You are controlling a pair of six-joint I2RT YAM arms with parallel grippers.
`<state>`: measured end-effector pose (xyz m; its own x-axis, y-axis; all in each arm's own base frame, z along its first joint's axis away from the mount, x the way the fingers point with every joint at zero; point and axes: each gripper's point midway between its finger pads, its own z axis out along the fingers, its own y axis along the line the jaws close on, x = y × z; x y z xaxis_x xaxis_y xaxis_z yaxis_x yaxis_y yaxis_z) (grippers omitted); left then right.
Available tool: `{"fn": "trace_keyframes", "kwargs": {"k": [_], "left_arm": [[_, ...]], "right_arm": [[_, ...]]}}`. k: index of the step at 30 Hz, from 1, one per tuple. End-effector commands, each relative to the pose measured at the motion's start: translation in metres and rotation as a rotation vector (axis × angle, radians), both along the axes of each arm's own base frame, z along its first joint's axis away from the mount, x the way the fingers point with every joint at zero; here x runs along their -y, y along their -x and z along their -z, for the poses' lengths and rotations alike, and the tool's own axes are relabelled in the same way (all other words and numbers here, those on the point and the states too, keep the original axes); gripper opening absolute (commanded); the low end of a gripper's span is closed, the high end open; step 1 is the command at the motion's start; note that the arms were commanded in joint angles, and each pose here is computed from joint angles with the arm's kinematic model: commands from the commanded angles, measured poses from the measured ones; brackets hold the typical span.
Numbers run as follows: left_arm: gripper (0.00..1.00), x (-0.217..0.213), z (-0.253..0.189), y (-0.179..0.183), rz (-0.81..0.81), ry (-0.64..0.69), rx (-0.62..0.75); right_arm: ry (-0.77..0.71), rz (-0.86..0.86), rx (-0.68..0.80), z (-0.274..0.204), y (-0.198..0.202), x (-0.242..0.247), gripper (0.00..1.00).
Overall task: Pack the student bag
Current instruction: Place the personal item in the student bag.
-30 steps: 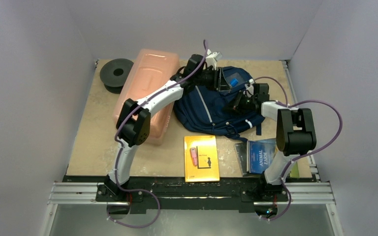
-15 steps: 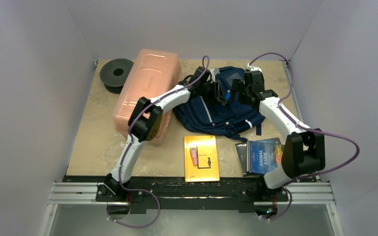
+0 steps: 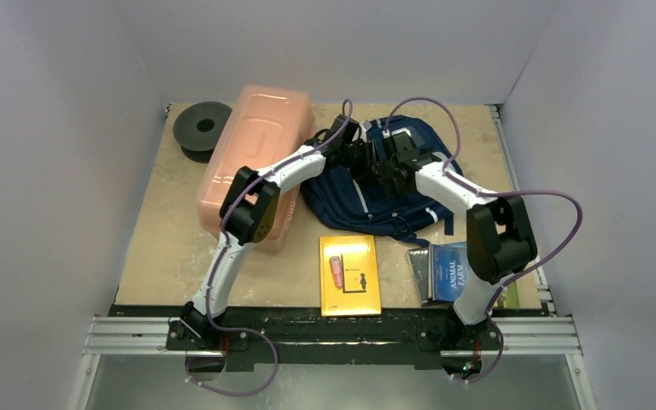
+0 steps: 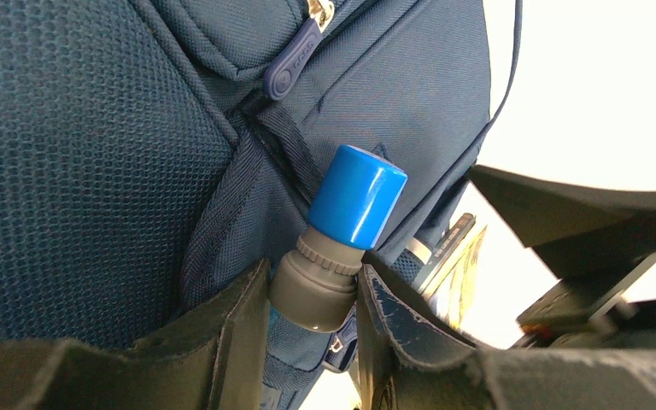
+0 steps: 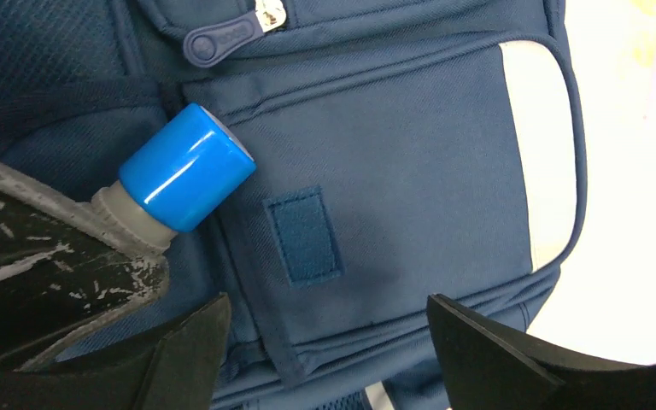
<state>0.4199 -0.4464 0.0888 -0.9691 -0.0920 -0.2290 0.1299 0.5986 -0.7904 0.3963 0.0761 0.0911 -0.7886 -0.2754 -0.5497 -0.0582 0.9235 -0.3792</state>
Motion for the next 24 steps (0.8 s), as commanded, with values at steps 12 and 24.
{"fn": "trace_keyframes", "kwargs": {"k": [12, 24], "left_arm": [[0.00, -0.028, 0.032, 0.010, -0.055, -0.096, -0.181], [0.00, -0.028, 0.036, 0.009, -0.068, -0.073, -0.218]], "right_arm": [[0.094, -0.047, 0.022, 0.005, -0.012, -0.013, 0.68], [0.123, 0.001, 0.010, 0.019, -0.007, -0.005, 0.87]]}}
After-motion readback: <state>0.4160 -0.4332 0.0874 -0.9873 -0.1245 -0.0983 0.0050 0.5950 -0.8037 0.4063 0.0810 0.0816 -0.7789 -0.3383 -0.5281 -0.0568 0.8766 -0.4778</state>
